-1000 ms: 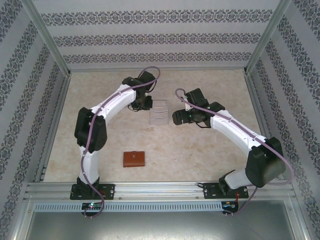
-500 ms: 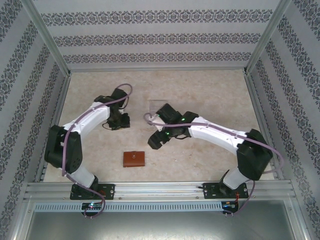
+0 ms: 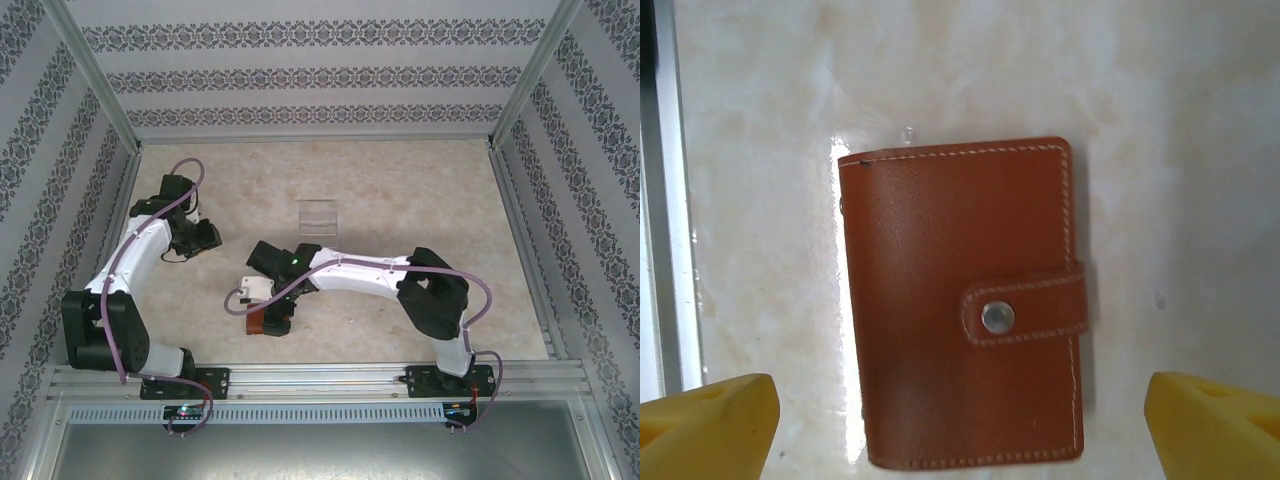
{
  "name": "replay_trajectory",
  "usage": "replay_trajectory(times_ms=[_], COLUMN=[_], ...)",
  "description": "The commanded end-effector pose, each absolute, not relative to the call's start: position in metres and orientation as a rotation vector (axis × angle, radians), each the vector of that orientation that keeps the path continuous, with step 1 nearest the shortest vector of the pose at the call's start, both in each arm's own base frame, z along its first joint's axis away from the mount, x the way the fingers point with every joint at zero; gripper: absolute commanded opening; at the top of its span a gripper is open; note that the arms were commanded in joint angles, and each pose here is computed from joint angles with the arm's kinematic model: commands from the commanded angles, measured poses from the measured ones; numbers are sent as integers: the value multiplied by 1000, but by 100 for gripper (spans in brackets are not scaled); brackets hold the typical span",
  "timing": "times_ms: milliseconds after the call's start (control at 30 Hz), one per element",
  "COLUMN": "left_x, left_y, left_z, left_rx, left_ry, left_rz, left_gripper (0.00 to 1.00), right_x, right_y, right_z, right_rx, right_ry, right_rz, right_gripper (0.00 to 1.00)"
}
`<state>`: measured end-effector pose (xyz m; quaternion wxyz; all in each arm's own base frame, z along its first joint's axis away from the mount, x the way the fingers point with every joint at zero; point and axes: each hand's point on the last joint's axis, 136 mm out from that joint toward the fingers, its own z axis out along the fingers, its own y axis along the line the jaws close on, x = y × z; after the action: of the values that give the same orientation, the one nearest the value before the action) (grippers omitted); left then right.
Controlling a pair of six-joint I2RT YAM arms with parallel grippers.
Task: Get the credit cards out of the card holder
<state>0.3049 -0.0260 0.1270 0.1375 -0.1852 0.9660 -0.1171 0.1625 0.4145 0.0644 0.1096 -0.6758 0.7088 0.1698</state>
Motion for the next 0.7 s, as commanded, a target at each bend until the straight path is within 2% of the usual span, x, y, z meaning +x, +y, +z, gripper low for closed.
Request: replay_trajectory(times_ms=[0,467,667], left_x=[303,301,302], left_y=[-15,-3,-2], left_z=[131,129,128], left_rx=[-522,-575,-591], left_ry=[2779,2757,2754], left_rz=[-328,-349,-364], left_gripper=[34,37,38], right_x=[164,164,160], right_y=[417,428,425], right_z=[55,15,10], right_rx=[-2111,-2198,-2194], right_ry=[1992,2014,2054], right_rz=[418,355,366], right_gripper=[96,98,91])
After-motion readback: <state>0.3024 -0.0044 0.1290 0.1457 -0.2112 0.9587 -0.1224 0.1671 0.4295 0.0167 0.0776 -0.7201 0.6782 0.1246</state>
